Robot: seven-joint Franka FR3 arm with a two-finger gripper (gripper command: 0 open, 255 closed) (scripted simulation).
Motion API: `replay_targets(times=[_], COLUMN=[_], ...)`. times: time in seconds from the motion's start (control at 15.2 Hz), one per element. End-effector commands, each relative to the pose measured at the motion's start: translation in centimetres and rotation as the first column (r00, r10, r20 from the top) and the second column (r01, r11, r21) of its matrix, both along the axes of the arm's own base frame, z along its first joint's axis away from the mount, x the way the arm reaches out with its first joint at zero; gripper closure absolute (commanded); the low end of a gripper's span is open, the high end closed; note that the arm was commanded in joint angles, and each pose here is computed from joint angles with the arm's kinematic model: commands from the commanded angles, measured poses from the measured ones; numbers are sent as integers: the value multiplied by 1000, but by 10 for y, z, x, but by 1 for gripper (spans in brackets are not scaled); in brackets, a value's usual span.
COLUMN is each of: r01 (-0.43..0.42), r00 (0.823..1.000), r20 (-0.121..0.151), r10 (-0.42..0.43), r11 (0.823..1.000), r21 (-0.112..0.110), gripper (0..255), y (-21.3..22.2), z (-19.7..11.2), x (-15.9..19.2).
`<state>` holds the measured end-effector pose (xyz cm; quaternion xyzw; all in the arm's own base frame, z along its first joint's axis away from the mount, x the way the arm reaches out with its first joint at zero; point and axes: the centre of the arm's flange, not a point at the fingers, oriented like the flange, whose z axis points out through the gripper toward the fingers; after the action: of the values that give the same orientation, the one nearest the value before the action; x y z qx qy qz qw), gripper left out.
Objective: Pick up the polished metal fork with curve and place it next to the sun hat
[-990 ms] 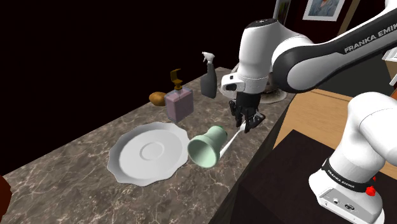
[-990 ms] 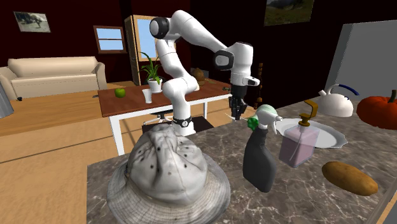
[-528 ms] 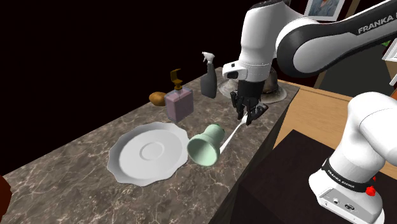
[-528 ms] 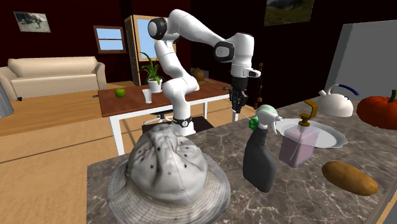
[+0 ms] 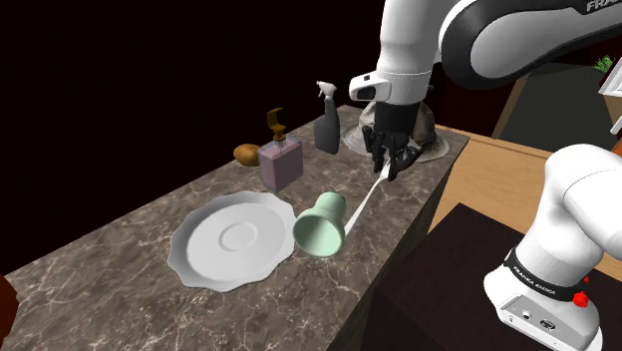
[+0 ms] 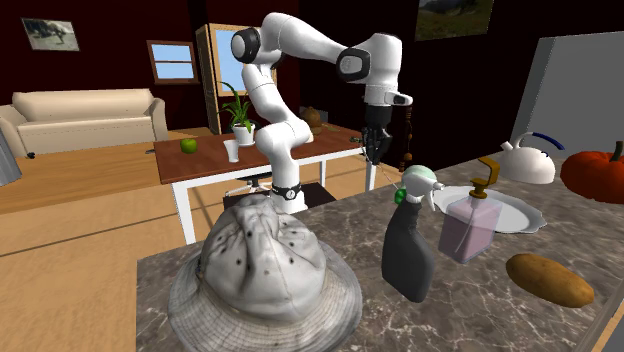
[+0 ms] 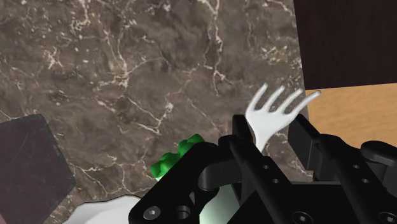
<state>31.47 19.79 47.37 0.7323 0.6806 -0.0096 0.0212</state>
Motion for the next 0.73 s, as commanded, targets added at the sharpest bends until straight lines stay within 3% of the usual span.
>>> replay_targets(times=[0.0, 0.66], r01=[0, 0], r00=[1000, 1000], r20=[0, 0], r10=[0, 0], r11=[1000, 1000], r21=[0, 0], gripper=[255, 255], y=[-1, -1], z=[10, 63], x=[-1, -1])
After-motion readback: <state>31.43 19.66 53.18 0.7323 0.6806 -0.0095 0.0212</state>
